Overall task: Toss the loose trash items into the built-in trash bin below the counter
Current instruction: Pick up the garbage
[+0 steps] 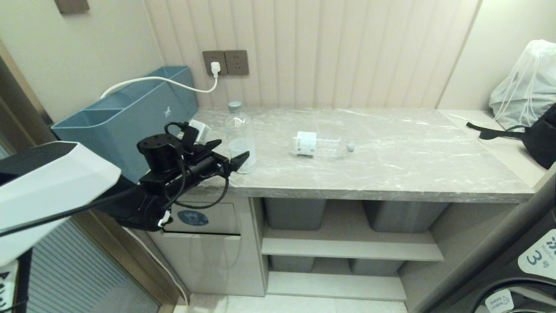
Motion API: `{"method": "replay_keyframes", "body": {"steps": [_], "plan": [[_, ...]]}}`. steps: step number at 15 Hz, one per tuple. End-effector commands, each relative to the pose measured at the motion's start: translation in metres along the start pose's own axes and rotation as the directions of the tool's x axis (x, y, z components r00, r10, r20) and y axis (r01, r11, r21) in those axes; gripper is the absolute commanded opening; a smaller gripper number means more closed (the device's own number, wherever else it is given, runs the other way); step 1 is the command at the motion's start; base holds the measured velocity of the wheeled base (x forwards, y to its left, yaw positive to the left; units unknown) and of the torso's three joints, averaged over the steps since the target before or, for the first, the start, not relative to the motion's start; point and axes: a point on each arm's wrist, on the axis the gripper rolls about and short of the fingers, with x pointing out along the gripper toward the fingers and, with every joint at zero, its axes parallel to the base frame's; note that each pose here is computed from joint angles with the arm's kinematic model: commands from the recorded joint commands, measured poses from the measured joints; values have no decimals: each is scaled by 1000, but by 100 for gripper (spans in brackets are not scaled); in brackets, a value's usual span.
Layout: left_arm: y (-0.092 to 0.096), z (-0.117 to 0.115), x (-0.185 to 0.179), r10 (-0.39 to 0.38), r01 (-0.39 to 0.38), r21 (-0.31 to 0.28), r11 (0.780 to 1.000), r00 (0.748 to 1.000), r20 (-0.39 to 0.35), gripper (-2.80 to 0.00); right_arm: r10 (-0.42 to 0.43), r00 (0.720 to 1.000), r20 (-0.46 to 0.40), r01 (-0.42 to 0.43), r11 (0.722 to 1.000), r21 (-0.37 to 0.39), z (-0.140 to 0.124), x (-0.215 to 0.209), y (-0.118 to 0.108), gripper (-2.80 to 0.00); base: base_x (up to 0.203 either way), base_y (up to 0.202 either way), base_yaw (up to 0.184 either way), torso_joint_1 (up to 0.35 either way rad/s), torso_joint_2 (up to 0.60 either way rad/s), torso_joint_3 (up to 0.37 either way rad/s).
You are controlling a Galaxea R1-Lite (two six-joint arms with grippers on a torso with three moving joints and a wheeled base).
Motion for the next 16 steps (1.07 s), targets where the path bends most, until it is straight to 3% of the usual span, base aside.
{"method": "replay_keyframes", "body": {"steps": [1,8,13,14,16], "plan": [[2,-5,7,-1,1,3,1000,1000,10,0,0,1000,0,0,1000,0,0,0,0,-280,0,0,0,0,0,0],[6,-3,34,-4,5,-8,1000,997,80,0,0,1000,0,0,1000,0,0,0,0,-280,0,0,0,0,0,0],[3,-2,49,-20,22,-27,999,997,74,0,0,1000,0,0,1000,0,0,0,0,-280,0,0,0,0,0,0],[4,-1,50,-20,22,-29,999,997,81,-280,0,1000,-1,0,1000,0,0,0,0,-280,0,0,0,0,0,0],[3,0,51,-21,23,-27,999,996,87,-280,0,1000,-1,0,1000,0,0,0,0,-280,0,0,0,0,0,0]]}}
